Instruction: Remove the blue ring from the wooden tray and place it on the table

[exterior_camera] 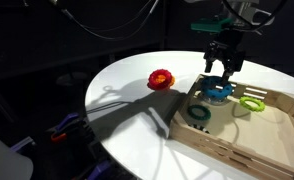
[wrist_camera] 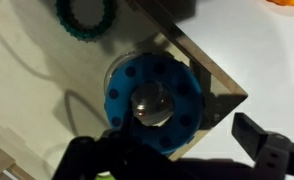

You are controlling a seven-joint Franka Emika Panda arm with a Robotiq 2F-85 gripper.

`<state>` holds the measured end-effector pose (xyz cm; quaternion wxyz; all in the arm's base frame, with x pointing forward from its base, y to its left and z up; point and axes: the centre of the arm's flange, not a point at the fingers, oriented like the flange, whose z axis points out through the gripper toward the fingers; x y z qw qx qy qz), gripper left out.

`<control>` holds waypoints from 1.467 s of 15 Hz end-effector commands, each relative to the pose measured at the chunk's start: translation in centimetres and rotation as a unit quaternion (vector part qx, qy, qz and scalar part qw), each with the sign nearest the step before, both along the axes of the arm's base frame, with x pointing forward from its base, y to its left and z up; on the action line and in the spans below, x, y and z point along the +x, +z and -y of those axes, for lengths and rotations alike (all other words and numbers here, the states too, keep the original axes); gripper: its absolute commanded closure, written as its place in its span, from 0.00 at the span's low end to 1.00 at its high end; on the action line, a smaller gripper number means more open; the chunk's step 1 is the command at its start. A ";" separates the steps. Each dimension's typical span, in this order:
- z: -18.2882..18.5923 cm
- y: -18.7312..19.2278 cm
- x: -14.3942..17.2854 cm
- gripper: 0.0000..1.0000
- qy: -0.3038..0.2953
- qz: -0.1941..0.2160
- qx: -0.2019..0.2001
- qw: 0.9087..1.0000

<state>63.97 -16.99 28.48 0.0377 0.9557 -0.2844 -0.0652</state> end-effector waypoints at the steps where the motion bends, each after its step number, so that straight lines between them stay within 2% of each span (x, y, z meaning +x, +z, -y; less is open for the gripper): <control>1: 0.1 -0.2 1.1 0.09 -0.009 -0.004 0.000 1.000; 8: 0.1 -0.4 1.2 0.11 -0.009 -0.005 0.000 1.000; 16: -0.1 -0.4 1.4 0.30 -0.010 0.000 -0.005 1.000; 18: -0.2 -0.5 1.5 0.31 -0.011 0.001 -0.006 1.000; 19: -0.2 -0.5 1.5 0.38 -0.012 0.001 -0.006 1.000; 20: -0.2 -0.5 1.5 0.53 -0.013 0.002 -0.007 1.000; 22: -0.3 -0.4 1.6 0.61 -0.016 0.003 -0.009 1.000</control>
